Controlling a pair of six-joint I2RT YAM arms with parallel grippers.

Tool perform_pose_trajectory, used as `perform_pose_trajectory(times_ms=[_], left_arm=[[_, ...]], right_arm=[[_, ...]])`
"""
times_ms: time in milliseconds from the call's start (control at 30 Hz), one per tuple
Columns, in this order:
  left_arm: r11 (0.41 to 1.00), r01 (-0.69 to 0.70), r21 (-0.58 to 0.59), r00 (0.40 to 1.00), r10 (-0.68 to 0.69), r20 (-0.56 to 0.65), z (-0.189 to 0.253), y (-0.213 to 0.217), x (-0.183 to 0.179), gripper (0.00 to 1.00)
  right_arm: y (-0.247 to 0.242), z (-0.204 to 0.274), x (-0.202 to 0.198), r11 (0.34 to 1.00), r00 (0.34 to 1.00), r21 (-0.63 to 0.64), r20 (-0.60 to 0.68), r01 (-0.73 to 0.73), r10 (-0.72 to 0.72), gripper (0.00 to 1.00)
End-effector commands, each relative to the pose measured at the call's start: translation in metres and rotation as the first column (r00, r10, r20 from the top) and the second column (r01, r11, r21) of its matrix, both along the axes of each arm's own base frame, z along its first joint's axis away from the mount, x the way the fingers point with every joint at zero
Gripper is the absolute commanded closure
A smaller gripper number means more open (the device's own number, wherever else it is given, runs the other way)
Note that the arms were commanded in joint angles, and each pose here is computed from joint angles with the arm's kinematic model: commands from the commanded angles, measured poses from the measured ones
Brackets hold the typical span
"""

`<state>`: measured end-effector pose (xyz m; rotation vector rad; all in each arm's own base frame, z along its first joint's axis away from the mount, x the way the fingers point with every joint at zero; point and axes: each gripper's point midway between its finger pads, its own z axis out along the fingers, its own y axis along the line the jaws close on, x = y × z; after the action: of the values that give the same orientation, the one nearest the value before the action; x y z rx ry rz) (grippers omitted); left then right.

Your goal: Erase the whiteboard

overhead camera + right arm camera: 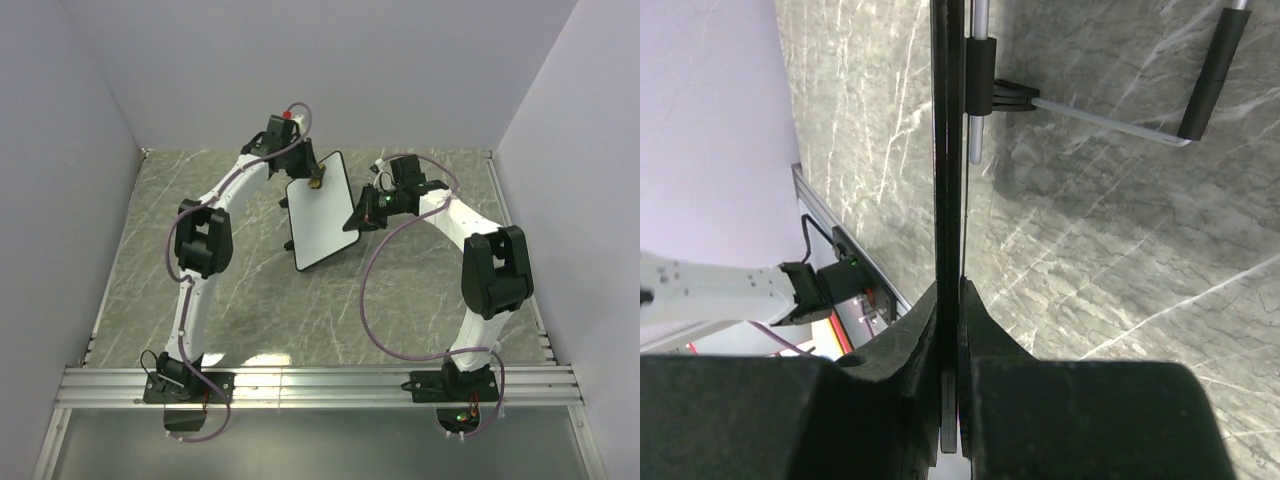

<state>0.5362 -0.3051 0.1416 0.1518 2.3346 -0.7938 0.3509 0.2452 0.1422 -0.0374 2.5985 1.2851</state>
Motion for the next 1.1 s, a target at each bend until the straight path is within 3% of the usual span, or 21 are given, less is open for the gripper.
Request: perform_pose_trajectory(times_ms=[0,200,633,833,1067], left_arm=[[0.996,-0.080,0.035,0.996,0.081,-0.045,-0.026,0.043,0.025,1.00],[0.998,-0.059,0.018,0.996,0.060,-0.068,-0.033,0.048,0.019,1.00],[0.997,0.072,0.017,0.992,-0.074,0.103,0.050,-0.010,-0.016,1.00],[0.990,0.128,0.055,0.983,-0.134,0.128,0.059,-0.032,-0.041,1.00],[0.993,0.013,0.117,0.993,-0.027,0.113,0.053,-0.012,-0.037,1.00]], right_arm=[[0.030,0.026,-0.021,0.985,0.987,0.077,0.060,-0.155,0.150,1.00],[0.034,0.025,-0.020,0.982,0.984,0.073,0.056,-0.172,0.168,1.00],[0.042,0.011,-0.027,0.977,0.980,0.080,0.013,-0.197,0.197,1.00],[0.041,0.007,-0.030,0.978,0.980,0.060,0.015,-0.200,0.199,1.00],[0.039,0.006,-0.030,0.978,0.978,0.036,0.037,-0.205,0.203,1.00]])
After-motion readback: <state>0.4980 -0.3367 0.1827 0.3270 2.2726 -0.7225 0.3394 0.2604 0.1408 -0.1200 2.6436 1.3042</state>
